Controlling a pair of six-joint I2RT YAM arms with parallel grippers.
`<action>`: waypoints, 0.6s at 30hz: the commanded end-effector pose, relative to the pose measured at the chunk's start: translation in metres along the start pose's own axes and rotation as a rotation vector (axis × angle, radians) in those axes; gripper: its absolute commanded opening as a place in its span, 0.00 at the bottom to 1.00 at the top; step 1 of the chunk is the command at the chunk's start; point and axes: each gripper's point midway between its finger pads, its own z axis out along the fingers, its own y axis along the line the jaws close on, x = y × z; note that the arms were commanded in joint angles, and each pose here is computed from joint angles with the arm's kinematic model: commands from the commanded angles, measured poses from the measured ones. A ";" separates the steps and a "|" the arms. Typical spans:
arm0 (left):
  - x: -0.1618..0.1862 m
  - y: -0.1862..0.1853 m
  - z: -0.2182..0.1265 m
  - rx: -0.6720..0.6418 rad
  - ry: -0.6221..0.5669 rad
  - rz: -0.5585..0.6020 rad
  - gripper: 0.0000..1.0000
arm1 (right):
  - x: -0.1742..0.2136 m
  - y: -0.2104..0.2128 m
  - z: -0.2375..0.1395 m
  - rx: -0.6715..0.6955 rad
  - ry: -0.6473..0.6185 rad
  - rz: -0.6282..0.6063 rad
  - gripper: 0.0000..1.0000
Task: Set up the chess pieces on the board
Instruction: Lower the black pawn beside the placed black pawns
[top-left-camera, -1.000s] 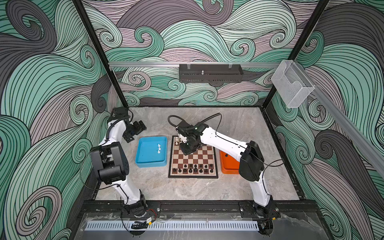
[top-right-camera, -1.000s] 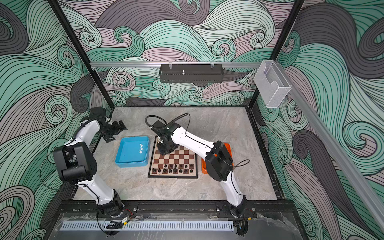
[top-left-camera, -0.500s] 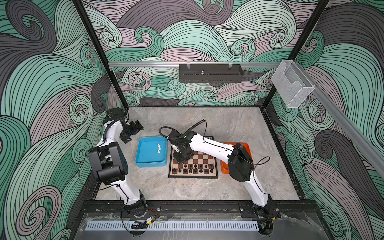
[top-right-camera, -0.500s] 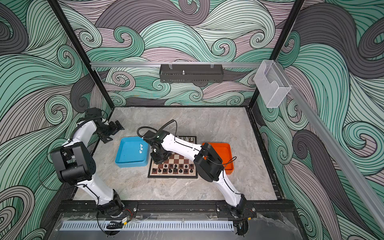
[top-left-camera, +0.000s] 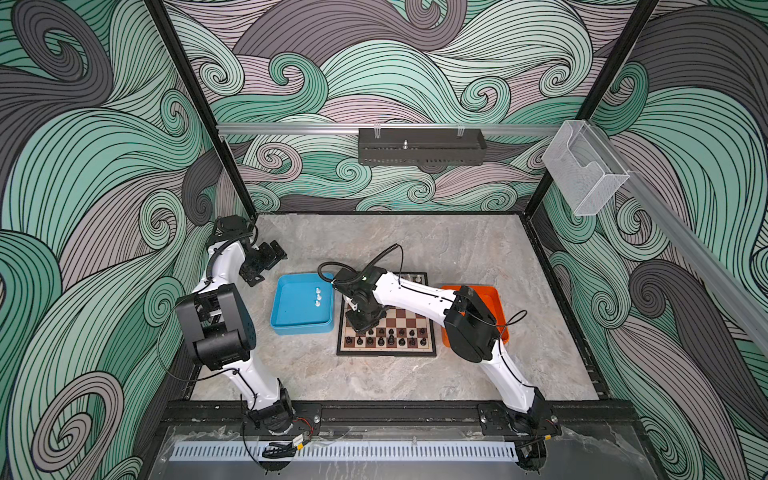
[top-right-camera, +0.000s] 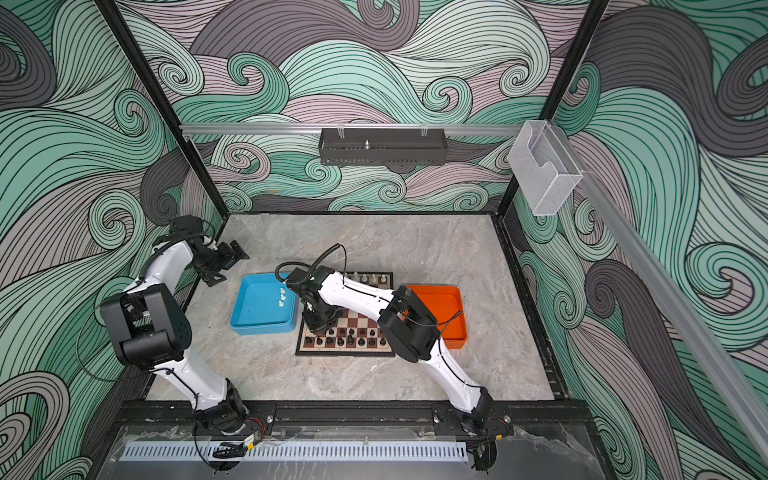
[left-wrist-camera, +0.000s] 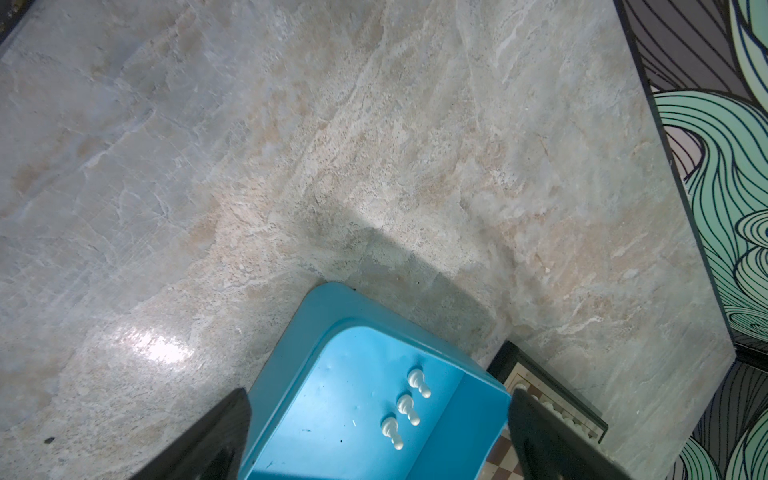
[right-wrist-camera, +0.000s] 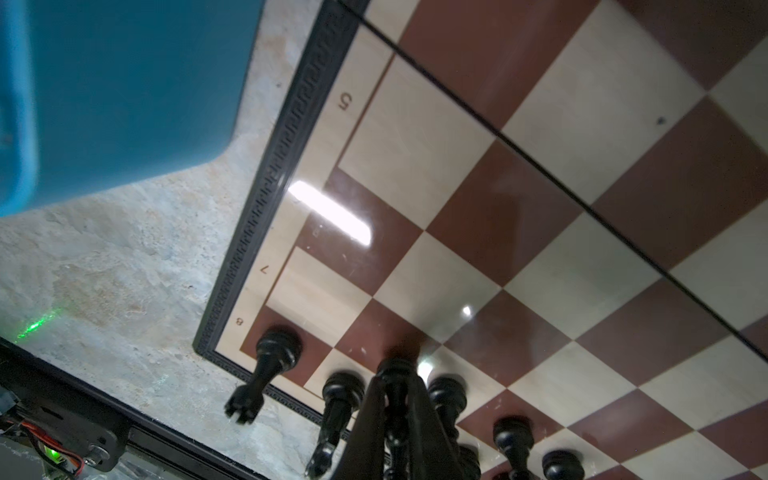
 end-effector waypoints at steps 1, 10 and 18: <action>-0.002 -0.003 -0.007 0.020 -0.014 -0.006 0.99 | -0.003 0.006 -0.006 -0.008 -0.006 -0.003 0.13; -0.002 -0.003 -0.006 0.022 -0.011 -0.008 0.99 | -0.007 0.008 -0.004 -0.015 -0.005 -0.007 0.13; -0.002 -0.004 -0.006 0.026 -0.012 -0.008 0.99 | -0.006 0.008 0.000 -0.018 0.007 -0.006 0.13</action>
